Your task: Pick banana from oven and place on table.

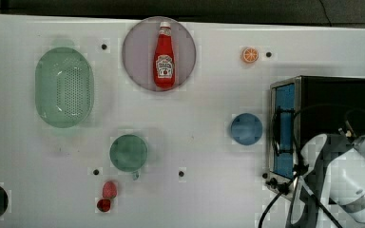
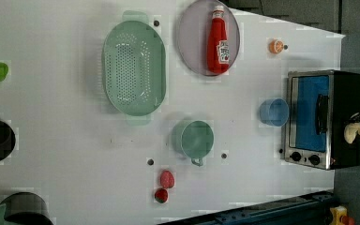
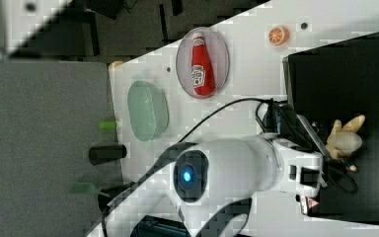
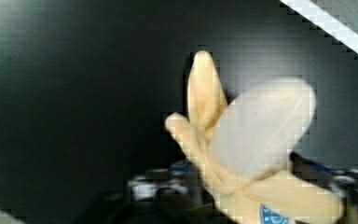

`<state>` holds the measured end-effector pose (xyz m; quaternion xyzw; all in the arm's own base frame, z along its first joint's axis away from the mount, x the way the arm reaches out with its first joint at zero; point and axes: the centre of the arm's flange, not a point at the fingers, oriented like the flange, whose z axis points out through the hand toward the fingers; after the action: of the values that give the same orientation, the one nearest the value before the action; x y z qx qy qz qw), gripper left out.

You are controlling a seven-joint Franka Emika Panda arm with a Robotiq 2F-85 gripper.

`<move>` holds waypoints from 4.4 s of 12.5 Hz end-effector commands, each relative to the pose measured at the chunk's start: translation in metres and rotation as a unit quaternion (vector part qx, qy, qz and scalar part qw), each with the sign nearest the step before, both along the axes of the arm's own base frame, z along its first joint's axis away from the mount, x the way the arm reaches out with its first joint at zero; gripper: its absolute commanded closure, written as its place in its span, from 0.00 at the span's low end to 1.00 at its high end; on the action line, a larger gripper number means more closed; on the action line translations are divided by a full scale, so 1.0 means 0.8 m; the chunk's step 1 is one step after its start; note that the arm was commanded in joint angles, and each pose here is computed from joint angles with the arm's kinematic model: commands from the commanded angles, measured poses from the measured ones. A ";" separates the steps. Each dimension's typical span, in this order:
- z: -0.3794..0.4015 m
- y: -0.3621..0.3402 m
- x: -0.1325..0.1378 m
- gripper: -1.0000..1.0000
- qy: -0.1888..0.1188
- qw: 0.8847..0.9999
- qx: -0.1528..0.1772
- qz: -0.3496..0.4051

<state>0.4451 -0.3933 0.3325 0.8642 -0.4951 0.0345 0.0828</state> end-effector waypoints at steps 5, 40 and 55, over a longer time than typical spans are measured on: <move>0.078 0.004 0.029 0.77 -0.051 0.998 -0.019 0.029; -0.054 0.450 0.072 0.77 0.021 0.996 0.091 -0.016; 0.309 0.455 0.081 0.00 0.003 0.995 0.103 0.001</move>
<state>0.5118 -0.0225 0.5114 0.8728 -0.4816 -0.0775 0.0181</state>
